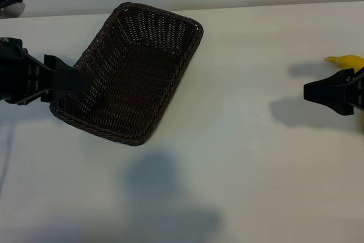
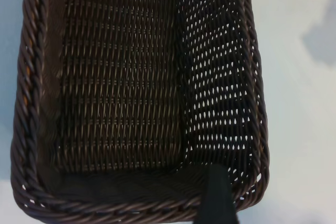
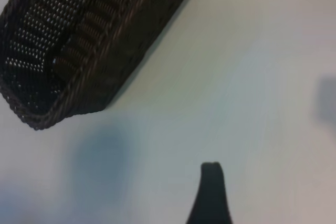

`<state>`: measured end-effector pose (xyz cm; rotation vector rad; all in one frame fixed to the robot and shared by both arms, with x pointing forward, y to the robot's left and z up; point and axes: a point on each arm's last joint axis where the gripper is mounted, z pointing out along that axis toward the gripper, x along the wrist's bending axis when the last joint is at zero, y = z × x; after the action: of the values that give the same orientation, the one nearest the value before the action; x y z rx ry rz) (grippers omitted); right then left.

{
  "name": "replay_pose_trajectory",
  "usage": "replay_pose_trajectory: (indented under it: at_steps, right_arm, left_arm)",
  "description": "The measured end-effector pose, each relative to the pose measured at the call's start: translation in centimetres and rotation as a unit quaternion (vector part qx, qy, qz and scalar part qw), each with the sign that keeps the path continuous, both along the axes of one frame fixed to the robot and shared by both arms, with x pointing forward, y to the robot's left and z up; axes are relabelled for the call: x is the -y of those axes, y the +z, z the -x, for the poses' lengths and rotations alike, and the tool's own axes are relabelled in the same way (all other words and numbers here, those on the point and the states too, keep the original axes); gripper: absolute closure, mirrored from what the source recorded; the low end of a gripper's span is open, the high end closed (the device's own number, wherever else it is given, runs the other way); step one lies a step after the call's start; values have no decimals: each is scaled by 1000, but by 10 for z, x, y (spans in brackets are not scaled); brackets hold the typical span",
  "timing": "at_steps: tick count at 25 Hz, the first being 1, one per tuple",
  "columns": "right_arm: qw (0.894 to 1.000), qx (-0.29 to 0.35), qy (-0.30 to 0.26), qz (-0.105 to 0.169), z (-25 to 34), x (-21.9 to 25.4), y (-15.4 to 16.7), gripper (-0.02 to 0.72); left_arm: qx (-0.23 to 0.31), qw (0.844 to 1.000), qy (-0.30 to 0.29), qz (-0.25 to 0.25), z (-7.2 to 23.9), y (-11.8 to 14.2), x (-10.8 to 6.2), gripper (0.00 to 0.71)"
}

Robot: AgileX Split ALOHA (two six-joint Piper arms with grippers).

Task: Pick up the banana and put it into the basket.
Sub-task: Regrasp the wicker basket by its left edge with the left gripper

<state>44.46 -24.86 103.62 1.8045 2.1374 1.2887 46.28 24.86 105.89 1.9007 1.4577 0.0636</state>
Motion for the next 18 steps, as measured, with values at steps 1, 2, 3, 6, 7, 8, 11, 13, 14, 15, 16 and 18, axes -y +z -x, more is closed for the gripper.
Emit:
replay_pose_trajectory:
  at_steps: [1, 2, 3, 6, 7, 8, 11, 13, 14, 15, 16, 18]
  right_arm:
    - [1000, 0, 0, 0, 0, 0, 0, 120]
    - [1000, 0, 0, 0, 0, 0, 0, 120]
    - [1000, 0, 0, 0, 0, 0, 0, 120]
    - [1000, 0, 0, 0, 0, 0, 0, 120]
    - [1000, 0, 0, 0, 0, 0, 0, 120]
    - [1000, 0, 0, 0, 0, 0, 0, 120]
    - [1000, 0, 0, 0, 0, 0, 0, 120]
    - [1000, 0, 0, 0, 0, 0, 0, 120]
    - [1000, 0, 0, 0, 0, 0, 0, 120]
    - [1000, 0, 0, 0, 0, 0, 0, 120]
    - [1000, 0, 0, 0, 0, 0, 0, 120]
    - [1000, 0, 0, 0, 0, 0, 0, 120]
  left_arm:
    - [0, 1000, 0, -1, 0, 0, 0, 136]
    - [0, 1000, -1, -3, 0, 0, 0, 136]
    - [0, 1000, -1, -4, 0, 0, 0, 136]
    - [0, 1000, -2, -8, 0, -1, -1, 136]
    - [0, 1000, -2, -8, 0, -1, -1, 136]
    - [0, 1000, -2, -8, 0, -1, -1, 136]
    - [0, 1000, -3, -9, 0, -1, -1, 136]
    - [0, 1000, -3, -9, 0, -1, -1, 136]
    - [0, 1000, -3, -9, 0, -1, -1, 136]
    - [0, 1000, -3, -9, 0, -1, -1, 136]
    - [0, 1000, -3, -9, 0, -1, -1, 136]
    - [0, 1000, -2, -8, 0, -1, -1, 136]
